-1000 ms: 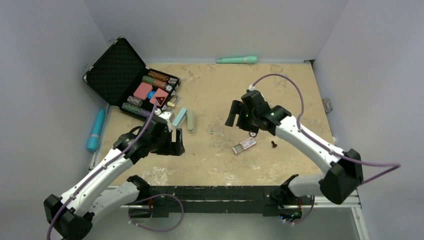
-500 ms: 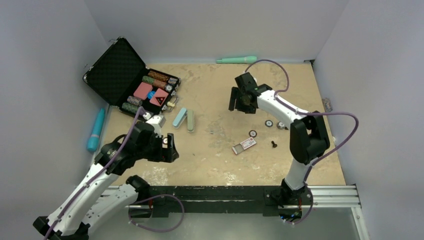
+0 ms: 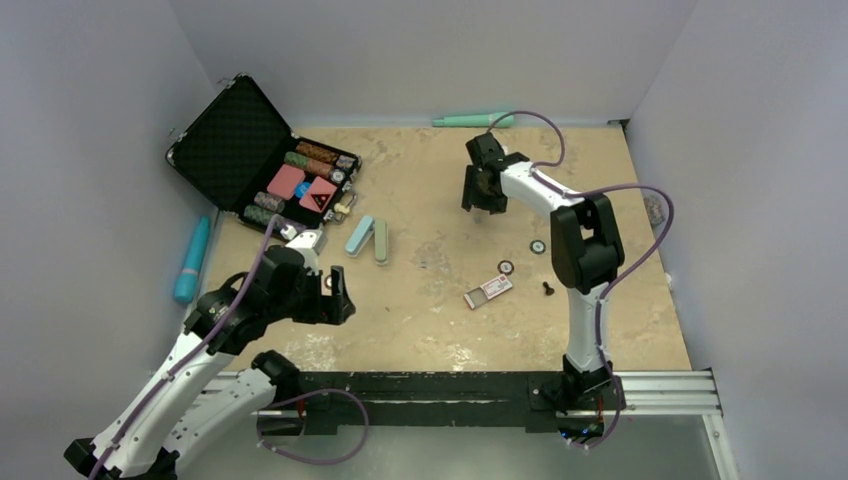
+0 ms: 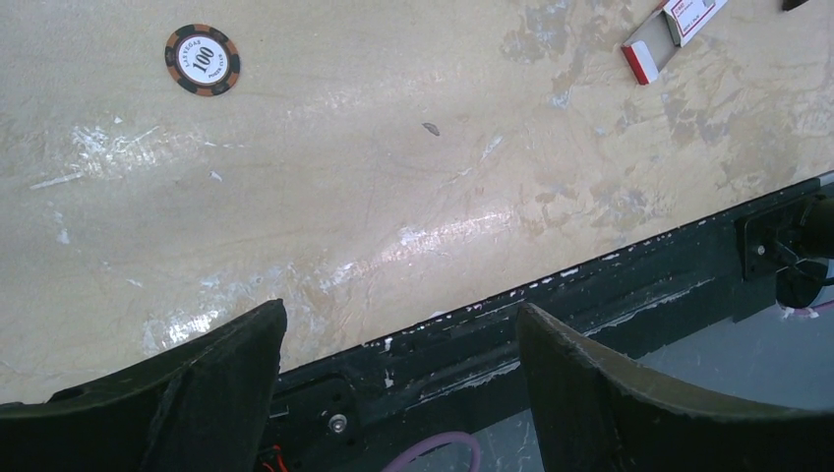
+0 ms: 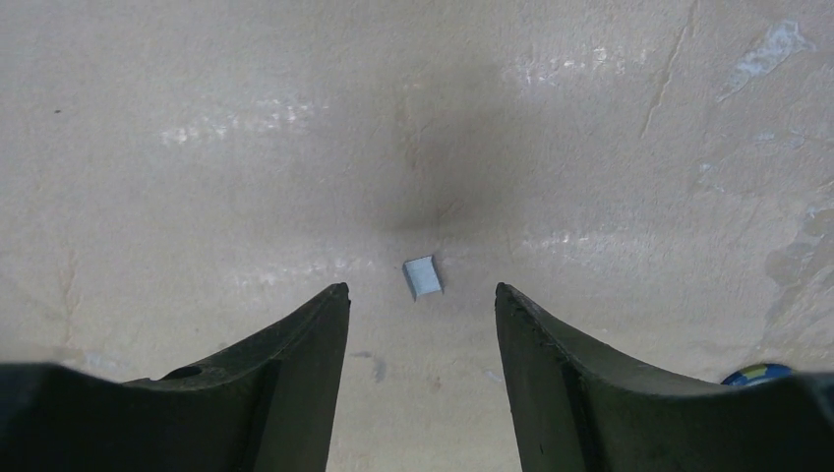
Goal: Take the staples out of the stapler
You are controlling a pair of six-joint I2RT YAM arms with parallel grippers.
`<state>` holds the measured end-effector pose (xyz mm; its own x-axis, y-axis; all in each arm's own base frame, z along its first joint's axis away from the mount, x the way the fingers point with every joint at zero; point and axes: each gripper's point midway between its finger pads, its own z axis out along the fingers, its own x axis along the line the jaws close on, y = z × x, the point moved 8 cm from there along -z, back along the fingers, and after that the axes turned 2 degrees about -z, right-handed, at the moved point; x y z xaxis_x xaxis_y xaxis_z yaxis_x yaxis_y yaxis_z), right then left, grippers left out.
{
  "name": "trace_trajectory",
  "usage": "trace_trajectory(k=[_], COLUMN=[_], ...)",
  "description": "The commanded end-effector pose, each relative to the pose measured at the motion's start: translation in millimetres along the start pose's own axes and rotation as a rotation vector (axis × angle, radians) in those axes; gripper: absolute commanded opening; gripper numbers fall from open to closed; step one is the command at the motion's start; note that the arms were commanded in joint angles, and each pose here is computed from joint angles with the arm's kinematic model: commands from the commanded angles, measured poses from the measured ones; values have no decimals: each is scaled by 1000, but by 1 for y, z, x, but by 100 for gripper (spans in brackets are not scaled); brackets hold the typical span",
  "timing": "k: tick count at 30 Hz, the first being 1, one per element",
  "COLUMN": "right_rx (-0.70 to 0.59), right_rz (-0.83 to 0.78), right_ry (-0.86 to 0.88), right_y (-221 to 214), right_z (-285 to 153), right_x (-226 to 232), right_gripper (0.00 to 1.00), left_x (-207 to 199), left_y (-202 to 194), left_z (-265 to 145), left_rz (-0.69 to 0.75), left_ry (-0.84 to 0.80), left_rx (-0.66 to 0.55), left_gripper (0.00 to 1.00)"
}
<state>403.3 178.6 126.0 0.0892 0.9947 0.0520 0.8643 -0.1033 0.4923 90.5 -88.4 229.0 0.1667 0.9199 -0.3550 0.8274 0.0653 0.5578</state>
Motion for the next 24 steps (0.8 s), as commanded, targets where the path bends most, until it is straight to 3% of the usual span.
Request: trace_trajectory(k=[1, 11, 24], right_rx=[-14, 23, 53], right_rz=[-19, -42, -42], right_ry=[-15, 5, 14], right_y=[7, -6, -13], right_z=[-1, 12, 21], right_x=[-3, -4, -3], right_gripper=[58, 49, 46], left_x=[0, 2, 2], left_y=[3, 5, 5], left_z=[-2, 0, 0], left_rz=[4, 3, 5], left_ry=[7, 25, 27], left_rx=[-37, -40, -39], left_gripper=[89, 88, 86])
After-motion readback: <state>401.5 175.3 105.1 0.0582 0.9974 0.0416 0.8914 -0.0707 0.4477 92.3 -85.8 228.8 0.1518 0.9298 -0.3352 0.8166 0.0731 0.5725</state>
